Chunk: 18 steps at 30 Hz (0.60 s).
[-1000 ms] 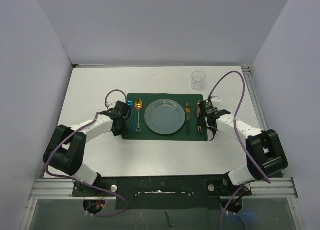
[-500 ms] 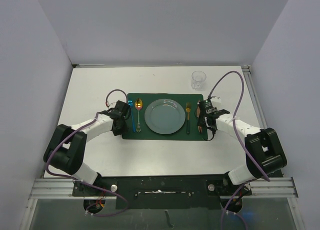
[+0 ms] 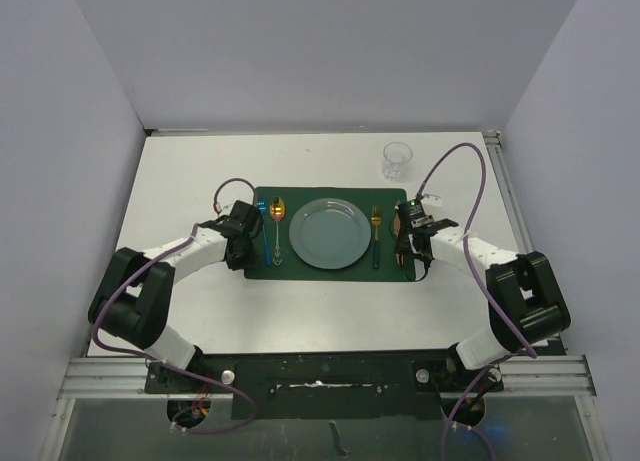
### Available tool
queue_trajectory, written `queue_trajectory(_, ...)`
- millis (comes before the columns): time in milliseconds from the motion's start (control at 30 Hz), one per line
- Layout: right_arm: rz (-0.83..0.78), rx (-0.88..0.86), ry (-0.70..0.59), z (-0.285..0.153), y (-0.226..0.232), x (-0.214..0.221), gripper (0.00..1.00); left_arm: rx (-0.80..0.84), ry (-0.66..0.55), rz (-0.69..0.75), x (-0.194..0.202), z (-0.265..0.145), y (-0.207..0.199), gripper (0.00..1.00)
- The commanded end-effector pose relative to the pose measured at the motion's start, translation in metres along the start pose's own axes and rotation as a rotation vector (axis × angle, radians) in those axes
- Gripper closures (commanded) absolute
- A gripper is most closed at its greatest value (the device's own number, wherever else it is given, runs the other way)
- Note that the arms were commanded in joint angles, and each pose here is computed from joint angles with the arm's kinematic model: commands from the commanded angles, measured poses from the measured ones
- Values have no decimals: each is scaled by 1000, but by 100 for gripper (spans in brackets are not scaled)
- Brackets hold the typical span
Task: Set the dinner table for one person
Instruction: Adjust the napkin at the center of the board.
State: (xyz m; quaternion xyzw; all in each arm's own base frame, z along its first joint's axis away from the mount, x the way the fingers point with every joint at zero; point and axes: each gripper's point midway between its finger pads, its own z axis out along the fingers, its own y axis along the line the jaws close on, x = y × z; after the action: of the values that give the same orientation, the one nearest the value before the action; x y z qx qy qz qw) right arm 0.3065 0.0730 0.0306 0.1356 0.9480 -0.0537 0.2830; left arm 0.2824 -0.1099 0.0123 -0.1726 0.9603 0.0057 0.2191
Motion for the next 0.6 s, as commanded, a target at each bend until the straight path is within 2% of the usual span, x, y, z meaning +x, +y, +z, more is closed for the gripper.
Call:
queue_trajectory(0,30,-21,-67,-4,7,-25,58,-17,58,25,14,8,5,99)
queue_trajectory(567,37,-10,-76,-4,0,-31,58,0,100,83,30,1,-6,100)
